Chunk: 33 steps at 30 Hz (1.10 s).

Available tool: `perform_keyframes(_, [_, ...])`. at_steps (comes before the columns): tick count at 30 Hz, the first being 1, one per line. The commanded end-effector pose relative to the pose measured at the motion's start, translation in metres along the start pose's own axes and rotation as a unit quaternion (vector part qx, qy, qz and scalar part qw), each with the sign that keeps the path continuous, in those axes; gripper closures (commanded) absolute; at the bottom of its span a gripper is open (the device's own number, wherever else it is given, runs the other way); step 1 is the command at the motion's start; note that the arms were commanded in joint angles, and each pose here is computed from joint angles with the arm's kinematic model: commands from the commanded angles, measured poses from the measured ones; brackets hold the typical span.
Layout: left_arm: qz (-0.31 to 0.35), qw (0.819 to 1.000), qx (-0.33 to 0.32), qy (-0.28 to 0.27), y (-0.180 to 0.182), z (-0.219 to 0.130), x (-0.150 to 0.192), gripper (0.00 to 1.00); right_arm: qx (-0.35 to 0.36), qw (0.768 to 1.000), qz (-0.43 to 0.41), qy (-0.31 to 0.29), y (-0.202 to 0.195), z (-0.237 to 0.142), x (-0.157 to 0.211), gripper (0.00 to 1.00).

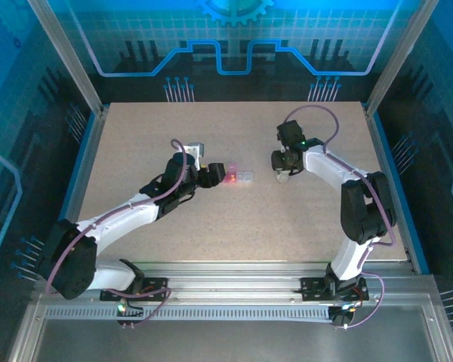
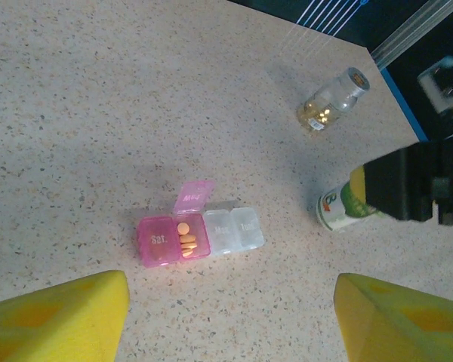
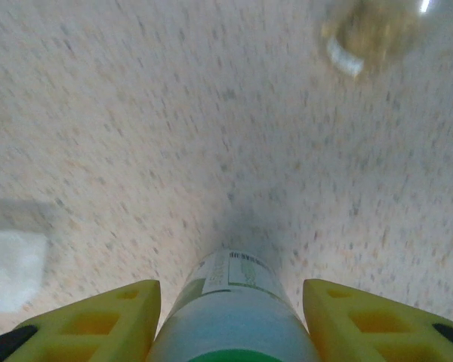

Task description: Sort the pills into containers

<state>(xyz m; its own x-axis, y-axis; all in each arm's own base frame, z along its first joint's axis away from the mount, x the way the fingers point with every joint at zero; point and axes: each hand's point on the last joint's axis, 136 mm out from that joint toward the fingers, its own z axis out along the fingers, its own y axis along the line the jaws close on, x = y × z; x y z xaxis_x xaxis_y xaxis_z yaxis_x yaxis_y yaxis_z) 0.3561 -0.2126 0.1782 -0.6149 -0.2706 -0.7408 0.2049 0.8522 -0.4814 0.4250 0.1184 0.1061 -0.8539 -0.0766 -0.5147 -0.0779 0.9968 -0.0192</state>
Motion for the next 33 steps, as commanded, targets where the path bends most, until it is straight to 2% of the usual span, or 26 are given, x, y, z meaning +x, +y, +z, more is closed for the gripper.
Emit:
perform_keyframes(1, [0.015,1.000,0.004,-0.013,0.002,-0.002,-0.008,0.26,-0.013,0.997,-0.027,-0.073,0.013,-0.015,-0.053,0.54])
perform_keyframes(10, [0.009,1.000,-0.007,0.006,0.013,0.007,-0.005,0.26,0.004,0.995,-0.025,-0.093,0.017,0.029,-0.115,0.54])
perform_keyframes(16, [0.007,1.000,-0.015,0.021,0.019,0.018,-0.001,0.26,0.028,0.997,-0.037,-0.060,0.017,0.064,-0.123,0.53])
perform_keyframes(22, [0.006,0.999,-0.017,0.027,0.020,0.028,0.001,0.27,0.025,0.997,-0.040,-0.055,0.014,0.077,-0.124,0.49])
perform_keyframes(24, [0.004,0.999,-0.016,0.028,0.020,0.031,0.001,0.27,0.022,0.998,-0.038,-0.051,0.012,0.081,-0.122,0.46])
perform_keyframes(29, [0.003,0.999,-0.021,0.024,0.021,0.032,-0.002,0.27,0.001,0.999,-0.033,-0.038,0.009,0.086,-0.123,0.30])
perform_keyframes(33, [0.002,0.999,-0.035,0.025,0.025,0.033,-0.007,0.27,-0.015,0.998,-0.031,-0.045,0.010,0.065,-0.130,0.23])
